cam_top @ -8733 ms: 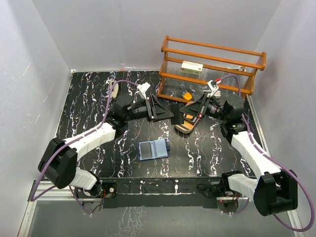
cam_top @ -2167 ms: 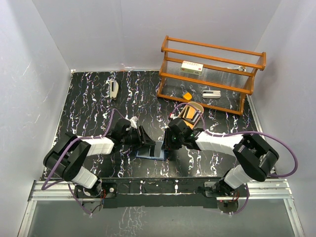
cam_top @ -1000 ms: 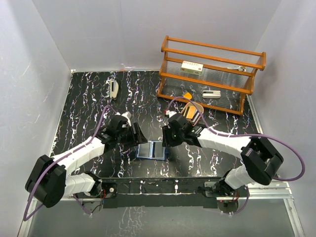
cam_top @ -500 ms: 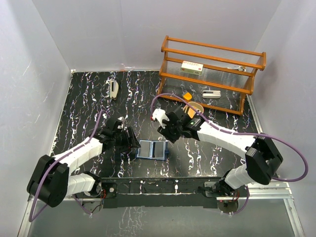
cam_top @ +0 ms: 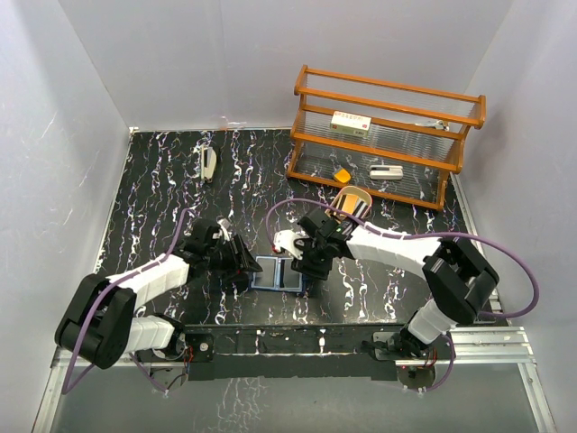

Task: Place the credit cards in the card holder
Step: Close the card holder at the center of the board.

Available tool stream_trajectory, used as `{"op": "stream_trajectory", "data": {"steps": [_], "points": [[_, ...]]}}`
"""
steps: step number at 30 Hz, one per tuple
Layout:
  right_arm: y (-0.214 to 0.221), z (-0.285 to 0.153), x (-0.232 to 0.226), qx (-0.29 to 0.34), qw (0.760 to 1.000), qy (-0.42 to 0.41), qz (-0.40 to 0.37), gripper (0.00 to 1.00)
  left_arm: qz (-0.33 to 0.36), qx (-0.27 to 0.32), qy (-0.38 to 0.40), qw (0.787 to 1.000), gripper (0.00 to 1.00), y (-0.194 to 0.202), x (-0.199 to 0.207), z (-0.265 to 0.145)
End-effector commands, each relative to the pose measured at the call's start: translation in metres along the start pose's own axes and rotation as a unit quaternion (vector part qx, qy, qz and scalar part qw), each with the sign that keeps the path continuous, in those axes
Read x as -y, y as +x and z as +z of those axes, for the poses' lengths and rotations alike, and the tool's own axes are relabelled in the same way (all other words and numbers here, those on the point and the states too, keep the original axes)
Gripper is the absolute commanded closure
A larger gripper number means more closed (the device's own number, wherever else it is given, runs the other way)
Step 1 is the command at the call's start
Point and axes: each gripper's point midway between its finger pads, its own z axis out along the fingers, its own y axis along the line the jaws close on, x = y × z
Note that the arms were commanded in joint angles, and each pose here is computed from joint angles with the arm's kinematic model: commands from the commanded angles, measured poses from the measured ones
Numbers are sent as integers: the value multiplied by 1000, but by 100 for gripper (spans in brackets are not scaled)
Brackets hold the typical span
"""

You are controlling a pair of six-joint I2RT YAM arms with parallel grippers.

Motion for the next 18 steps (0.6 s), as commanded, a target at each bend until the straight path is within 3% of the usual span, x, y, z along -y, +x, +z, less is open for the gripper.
{"op": "stream_trajectory", "data": {"steps": [1, 18], "points": [[-7, 8, -5, 23, 999, -13, -27, 60, -14, -9, 24, 1000, 45, 4, 5, -3], [-12, 21, 1, 36, 999, 7, -32, 58, -21, 0, 34, 999, 44, 2, 4, -6]]}}
